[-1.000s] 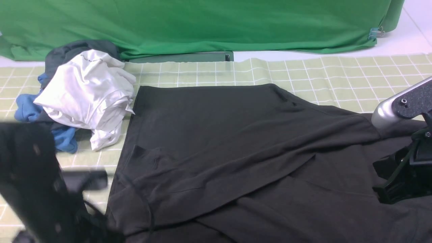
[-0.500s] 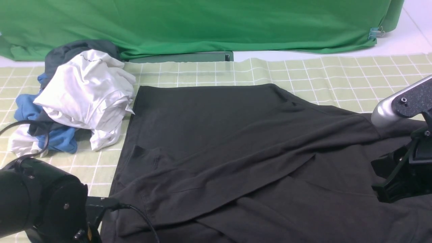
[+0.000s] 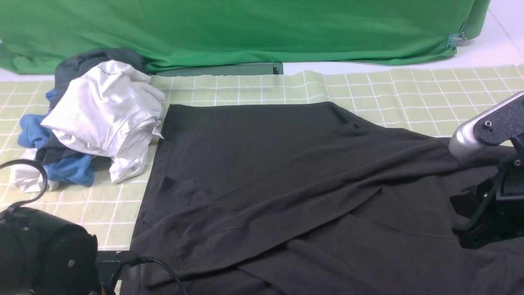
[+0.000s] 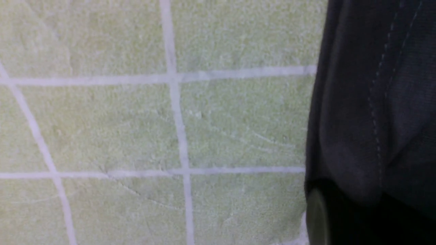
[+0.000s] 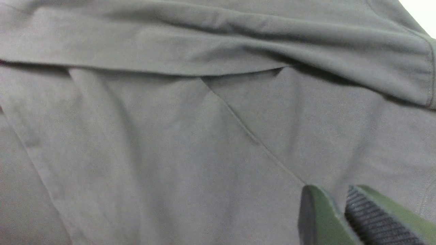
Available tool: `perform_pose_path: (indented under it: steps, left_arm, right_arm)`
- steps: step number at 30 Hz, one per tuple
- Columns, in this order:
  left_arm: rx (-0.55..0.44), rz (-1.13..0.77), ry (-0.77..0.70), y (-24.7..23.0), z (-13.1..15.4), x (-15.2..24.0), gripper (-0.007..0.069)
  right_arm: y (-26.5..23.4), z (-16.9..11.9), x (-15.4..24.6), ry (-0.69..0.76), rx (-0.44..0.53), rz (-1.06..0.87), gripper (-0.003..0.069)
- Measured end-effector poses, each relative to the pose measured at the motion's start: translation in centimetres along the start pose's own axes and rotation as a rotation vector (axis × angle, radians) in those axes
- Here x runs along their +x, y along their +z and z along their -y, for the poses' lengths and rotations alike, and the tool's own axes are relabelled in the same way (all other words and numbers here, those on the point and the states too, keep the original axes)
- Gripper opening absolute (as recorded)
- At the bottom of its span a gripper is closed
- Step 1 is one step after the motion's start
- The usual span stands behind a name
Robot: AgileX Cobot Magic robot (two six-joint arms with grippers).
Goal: Fold a long-sleeved shirt over a green coffee tablecloth.
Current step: 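Grasp the near edge of the shirt at its hem and shoulder corners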
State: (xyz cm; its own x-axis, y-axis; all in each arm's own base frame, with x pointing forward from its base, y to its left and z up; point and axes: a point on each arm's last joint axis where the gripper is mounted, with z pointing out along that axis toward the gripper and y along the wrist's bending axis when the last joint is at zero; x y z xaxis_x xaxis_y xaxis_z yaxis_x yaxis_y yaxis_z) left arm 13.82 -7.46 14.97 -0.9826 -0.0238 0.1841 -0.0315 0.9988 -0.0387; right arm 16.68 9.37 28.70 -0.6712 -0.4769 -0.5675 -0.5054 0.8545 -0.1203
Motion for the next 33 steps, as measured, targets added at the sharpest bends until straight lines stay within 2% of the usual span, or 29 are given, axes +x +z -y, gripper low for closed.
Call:
perform_pose_path:
  steps: [5, 12, 15, 17, 18, 23, 27, 33]
  left_arm:
    - [0.006, 0.0, 0.024, -1.0, 0.4, -0.4, 0.0011]
    - [0.064, 0.115, 0.061, -6.0, 1.1, -0.4, 0.001]
    - [0.071, 0.157, 0.061, -7.3, 0.7, 0.6, 0.001]
    - [0.067, 0.156, 0.056, -7.6, 0.5, 1.0, 0.0009]
    - [0.061, 0.172, 0.055, -8.0, 0.2, 1.5, 0.0009]
    - [0.051, 0.218, 0.037, -8.8, -0.5, 2.5, 0.0009]
    - [0.046, 0.239, 0.026, -9.1, -0.8, 2.8, 0.0009]
    - [0.05, 0.257, 0.028, -9.2, -0.7, 2.6, 0.0009]
  right_arm:
    - [-0.6, -0.3, 0.4, -0.102, -0.052, -0.109, 0.0134]
    - [1.0, -2.2, 1.5, -0.24, -0.235, -0.322, 0.0141]
    - [3.0, -4.2, 2.8, -0.327, -0.298, -0.423, 0.0185]
    - [3.5, -4.6, 3.2, -0.347, -0.306, -0.442, 0.0207]
    - [4.3, -5.3, 3.9, -0.375, -0.308, -0.474, 0.0265]
    - [6.1, -5.9, 5.8, -0.42, -0.275, -0.54, 0.0447]
    - [7.0, -5.9, 6.6, -0.415, -0.268, -0.556, 0.0489]
    - [8.4, -6.2, 6.9, -0.412, -0.266, -0.547, 0.0496]
